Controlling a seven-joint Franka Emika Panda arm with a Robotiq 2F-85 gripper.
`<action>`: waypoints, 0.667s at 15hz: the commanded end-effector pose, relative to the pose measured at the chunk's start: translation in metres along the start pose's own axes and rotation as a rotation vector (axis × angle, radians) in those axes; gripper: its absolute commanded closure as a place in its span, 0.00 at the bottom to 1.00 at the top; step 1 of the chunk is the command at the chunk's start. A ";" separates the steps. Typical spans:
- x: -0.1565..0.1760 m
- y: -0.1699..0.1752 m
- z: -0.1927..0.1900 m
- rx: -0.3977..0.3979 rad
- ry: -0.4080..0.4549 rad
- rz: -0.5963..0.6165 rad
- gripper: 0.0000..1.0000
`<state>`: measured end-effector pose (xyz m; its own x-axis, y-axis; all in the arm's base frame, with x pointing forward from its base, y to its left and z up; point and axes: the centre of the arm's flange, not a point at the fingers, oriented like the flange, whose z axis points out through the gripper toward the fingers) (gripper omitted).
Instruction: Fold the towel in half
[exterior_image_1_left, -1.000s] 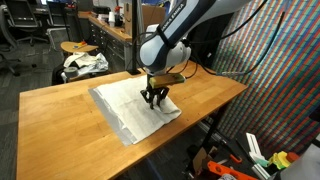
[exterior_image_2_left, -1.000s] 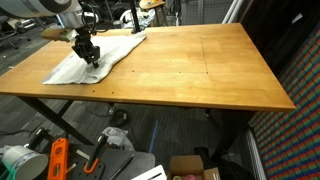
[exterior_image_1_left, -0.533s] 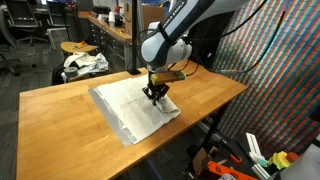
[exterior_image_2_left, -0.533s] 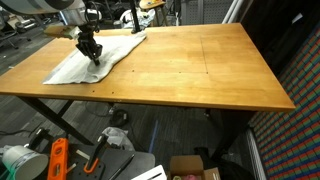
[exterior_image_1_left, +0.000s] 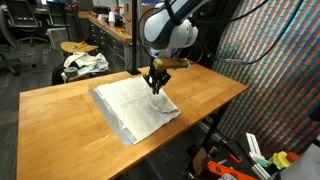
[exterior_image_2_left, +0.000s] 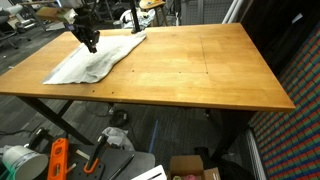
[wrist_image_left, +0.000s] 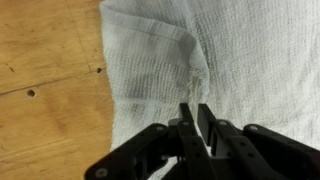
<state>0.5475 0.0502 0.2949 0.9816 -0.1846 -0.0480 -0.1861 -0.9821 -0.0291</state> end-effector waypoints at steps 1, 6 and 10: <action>-0.008 0.005 -0.014 -0.003 -0.042 -0.032 0.58; -0.021 0.006 0.020 -0.013 -0.128 -0.089 0.22; -0.027 0.001 0.047 -0.013 -0.164 -0.126 0.00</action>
<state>0.5209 0.0525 0.2604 0.9755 -0.0880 -0.2015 -0.0919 -0.9957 -0.0098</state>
